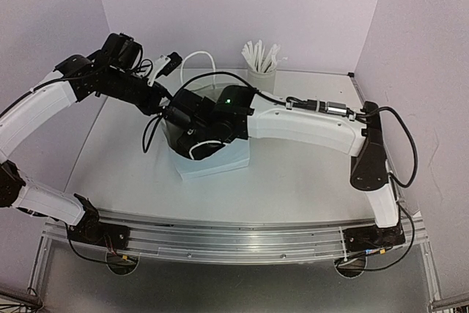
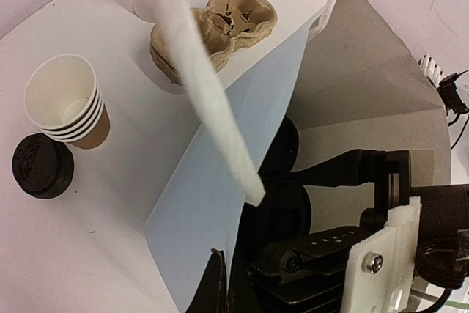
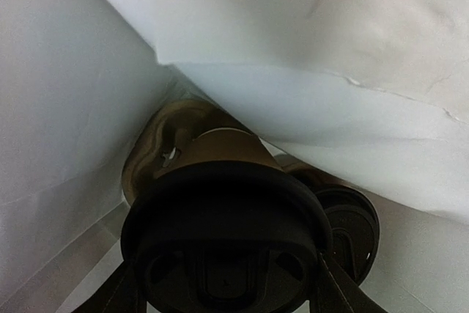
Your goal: Pack the takeout coffee
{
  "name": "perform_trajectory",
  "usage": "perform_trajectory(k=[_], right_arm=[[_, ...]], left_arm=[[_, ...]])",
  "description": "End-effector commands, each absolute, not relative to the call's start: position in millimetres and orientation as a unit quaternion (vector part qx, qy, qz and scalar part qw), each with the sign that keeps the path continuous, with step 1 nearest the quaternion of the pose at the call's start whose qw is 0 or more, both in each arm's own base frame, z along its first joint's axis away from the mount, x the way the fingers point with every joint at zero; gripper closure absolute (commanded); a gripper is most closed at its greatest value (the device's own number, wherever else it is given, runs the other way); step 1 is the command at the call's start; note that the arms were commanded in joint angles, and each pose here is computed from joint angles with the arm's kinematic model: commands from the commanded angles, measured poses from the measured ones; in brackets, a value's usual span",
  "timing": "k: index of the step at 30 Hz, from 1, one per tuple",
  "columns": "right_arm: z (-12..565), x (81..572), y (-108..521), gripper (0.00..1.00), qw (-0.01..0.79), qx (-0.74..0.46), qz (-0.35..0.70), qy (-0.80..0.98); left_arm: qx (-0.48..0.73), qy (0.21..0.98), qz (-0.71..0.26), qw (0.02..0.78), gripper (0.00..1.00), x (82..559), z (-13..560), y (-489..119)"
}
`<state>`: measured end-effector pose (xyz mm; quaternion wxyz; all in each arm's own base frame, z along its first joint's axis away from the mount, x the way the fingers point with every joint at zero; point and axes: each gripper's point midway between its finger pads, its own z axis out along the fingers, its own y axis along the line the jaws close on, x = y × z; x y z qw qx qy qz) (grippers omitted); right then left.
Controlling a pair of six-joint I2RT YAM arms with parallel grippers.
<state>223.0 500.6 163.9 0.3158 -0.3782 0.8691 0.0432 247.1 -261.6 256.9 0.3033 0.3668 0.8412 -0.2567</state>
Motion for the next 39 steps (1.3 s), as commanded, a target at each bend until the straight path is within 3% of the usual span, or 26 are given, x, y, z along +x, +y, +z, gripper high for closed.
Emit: perform_trajectory(k=[1, 9, 21, 29, 32, 39], right_arm=[[107.8, 196.6, 497.6, 0.98, 0.235, -0.430, 0.025, 0.871], [88.4, 185.0, 484.7, 1.00, 0.195, -0.443, 0.014, 0.875], [118.2, 228.8, 476.7, 1.00, 0.263, -0.319, -0.003, 0.911], [74.6, 234.8, 464.4, 1.00, 0.245, -0.296, -0.066, 0.921], [58.4, 234.3, 452.5, 0.96, 0.228, -0.317, -0.111, 0.914], [58.5, 237.2, 448.1, 0.91, 0.231, -0.347, -0.140, 0.898]], left_arm=[[0.402, 0.777, -0.272, 0.401, 1.00, 246.4, 312.0, -277.6], [0.394, 0.763, -0.234, 0.456, 1.00, 255.6, 325.5, -273.3], [0.364, 0.821, -0.307, 0.315, 1.00, 214.7, 273.5, -277.6], [0.345, 0.824, -0.336, 0.297, 1.00, 210.3, 273.2, -286.5], [0.350, 0.821, -0.343, 0.293, 1.00, 206.0, 276.0, -289.5], [0.354, 0.820, -0.343, 0.292, 1.00, 206.3, 274.3, -291.9]])
